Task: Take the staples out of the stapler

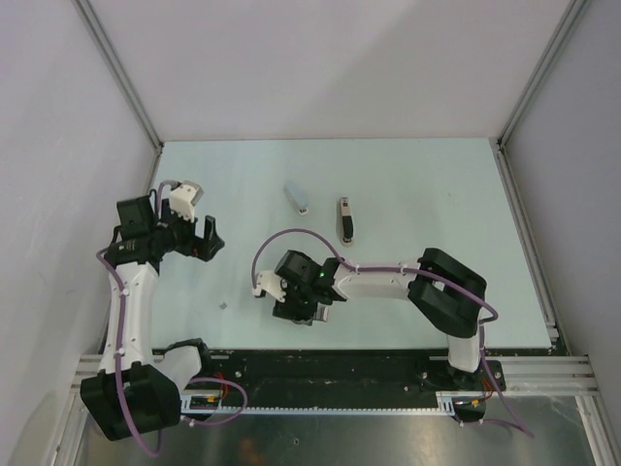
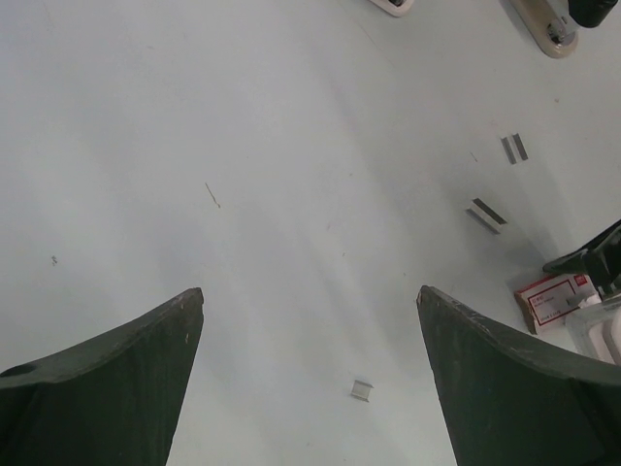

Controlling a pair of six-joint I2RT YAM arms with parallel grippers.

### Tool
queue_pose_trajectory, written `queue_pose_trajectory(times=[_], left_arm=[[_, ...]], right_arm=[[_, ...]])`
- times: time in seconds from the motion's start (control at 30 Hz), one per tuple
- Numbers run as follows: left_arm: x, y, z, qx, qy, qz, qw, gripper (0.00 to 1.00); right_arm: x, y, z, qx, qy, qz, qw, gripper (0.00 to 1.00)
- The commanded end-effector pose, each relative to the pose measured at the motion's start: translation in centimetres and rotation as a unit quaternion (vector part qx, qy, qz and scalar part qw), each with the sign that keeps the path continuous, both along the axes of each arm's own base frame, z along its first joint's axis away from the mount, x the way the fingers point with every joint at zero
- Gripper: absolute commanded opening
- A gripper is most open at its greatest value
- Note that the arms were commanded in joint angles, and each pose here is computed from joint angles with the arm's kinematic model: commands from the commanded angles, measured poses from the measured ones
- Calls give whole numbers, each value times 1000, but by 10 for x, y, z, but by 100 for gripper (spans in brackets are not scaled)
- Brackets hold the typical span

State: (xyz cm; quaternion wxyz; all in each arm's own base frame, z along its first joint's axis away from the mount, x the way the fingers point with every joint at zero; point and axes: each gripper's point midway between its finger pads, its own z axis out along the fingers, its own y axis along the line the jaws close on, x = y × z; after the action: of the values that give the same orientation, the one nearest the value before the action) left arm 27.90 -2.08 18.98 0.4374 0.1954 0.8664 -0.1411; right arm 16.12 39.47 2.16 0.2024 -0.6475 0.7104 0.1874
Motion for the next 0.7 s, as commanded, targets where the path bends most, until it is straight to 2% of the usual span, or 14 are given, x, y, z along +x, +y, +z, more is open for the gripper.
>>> queue_pose_trajectory(times=[0.0, 0.13, 0.2, 0.27, 0.33, 0.4, 0.43, 0.47, 0.5, 0.53, 0.57, 0.6, 0.67], left_arm=[[-5, 1, 2, 14, -12, -8, 1000, 96], [-7, 1, -2, 23, -10, -14, 1000, 98], [-8, -2, -2, 24, -12, -21, 999, 98], [-8, -8, -1, 24, -15, -32, 999, 97], [-7, -19, 0, 28, -13, -50, 998, 94], [-5, -33, 0, 34, -10, -72, 997, 89], [-4, -48, -1, 40, -4, -93, 995, 84], [-2, -59, -3, 46, 2, -109, 993, 79], [0, -69, -5, 52, 7, -123, 991, 74], [1, -78, -9, 60, 14, -136, 989, 69], [1, -87, -14, 67, 22, -153, 986, 63], [1, -97, -20, 76, 28, -172, 982, 54], [0, -115, -35, 98, 46, -206, 972, 38]], right_arm=[[1, -14, -2, -21, -11, -16, 1000, 64], [15, -3, 32, 27, -39, -43, 998, 74], [31, 5, 79, 84, -67, -77, 991, 77], [51, 6, 138, 158, -95, -127, 975, 91], [71, -3, 184, 236, -67, -189, 951, 97], [85, -11, 205, 293, 12, -211, 933, 99], [99, -19, 204, 308, 63, -227, 922, 92], [113, -29, 201, 315, 101, -248, 910, 72], [125, -40, 195, 313, 130, -275, 900, 40], [135, -51, 188, 306, 145, -306, 890, 20], [144, -62, 181, 295, 145, -338, 882, 10], [149, -71, 175, 281, 136, -368, 876, 5], [157, -85, 171, 256, 87, -418, 867, 1]])
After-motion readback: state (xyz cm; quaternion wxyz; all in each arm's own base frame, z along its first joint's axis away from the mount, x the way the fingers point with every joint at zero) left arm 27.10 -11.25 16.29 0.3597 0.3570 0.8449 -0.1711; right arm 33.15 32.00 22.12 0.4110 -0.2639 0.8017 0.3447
